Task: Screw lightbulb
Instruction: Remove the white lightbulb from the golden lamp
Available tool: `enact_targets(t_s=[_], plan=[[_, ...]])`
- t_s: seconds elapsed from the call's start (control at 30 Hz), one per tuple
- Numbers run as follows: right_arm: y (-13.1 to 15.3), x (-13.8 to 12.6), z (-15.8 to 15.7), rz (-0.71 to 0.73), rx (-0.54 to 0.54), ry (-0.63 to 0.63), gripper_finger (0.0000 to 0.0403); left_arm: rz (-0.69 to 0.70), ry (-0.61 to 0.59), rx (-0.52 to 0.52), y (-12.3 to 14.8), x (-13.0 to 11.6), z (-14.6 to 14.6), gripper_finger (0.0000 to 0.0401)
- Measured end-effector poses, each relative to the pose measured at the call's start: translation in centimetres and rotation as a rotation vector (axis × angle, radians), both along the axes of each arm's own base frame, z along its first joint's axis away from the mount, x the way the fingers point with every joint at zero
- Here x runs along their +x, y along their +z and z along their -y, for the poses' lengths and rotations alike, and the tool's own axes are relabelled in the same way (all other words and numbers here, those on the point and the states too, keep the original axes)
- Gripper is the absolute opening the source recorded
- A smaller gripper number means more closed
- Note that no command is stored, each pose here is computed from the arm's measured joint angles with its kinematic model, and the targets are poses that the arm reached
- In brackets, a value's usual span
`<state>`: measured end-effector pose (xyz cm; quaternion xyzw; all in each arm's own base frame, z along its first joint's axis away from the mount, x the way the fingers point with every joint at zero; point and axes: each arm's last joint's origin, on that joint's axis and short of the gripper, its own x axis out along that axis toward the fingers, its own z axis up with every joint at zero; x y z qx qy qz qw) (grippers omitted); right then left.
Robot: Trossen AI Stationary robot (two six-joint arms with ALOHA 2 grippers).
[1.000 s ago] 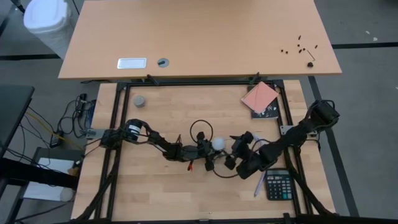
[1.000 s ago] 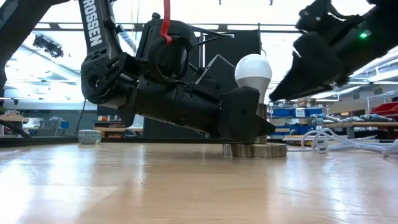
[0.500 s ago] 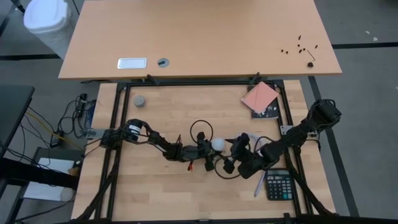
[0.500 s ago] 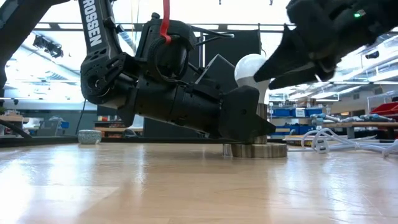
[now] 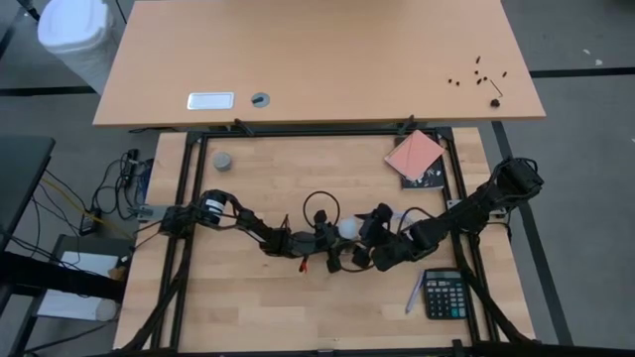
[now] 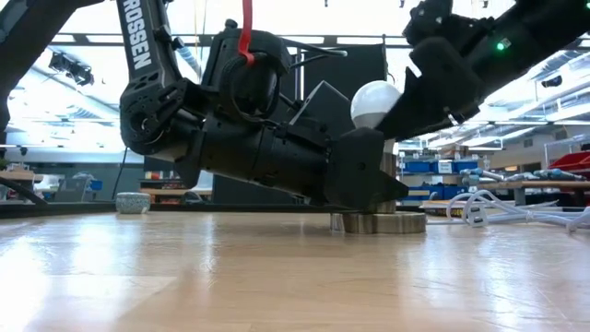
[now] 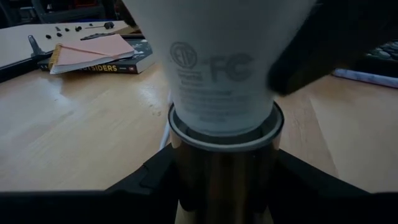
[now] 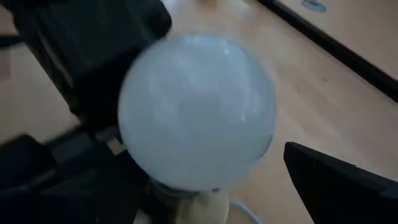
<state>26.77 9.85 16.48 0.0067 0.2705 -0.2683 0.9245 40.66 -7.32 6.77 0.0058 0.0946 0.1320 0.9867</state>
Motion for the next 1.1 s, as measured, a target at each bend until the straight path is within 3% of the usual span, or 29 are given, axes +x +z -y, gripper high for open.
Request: enact_targets(t_s=[0.13, 0.33, 0.5, 0.63, 0.9, 1.1], plan=[[-0.6, -0.9, 0.2, -0.081, 0.004, -0.036, 0.0373, -0.001, 0.009, 0.001, 0.0, 0.0, -0.1, 0.0189], [-1.6, -4.3, 0.7, -0.192, 0.097, -0.255, 0.0373, -0.003, -0.003, 0.003, 0.0, 0.0, 0.0, 0.0189], [-1.3, -3.3, -1.3, -0.115, 0.186, -0.110, 0.0373, -0.002, -0.006, 0.002, 0.0, 0.0, 0.1, 0.0189], [-0.4, -2.0, -2.1, -0.026, 0.155, 0.008, 0.0373, -0.002, -0.006, 0.002, 0.0, 0.0, 0.1, 0.0189], [0.6, 0.0, -0.6, 0.040, 0.068, 0.044, 0.0373, -0.002, -0.004, 0.002, 0.0, 0.0, 0.0, 0.0189], [0.4, 0.2, 0.6, -0.005, 0.035, 0.018, 0.0373, -0.001, 0.006, 0.001, 0.0, 0.0, 0.0, 0.0189]])
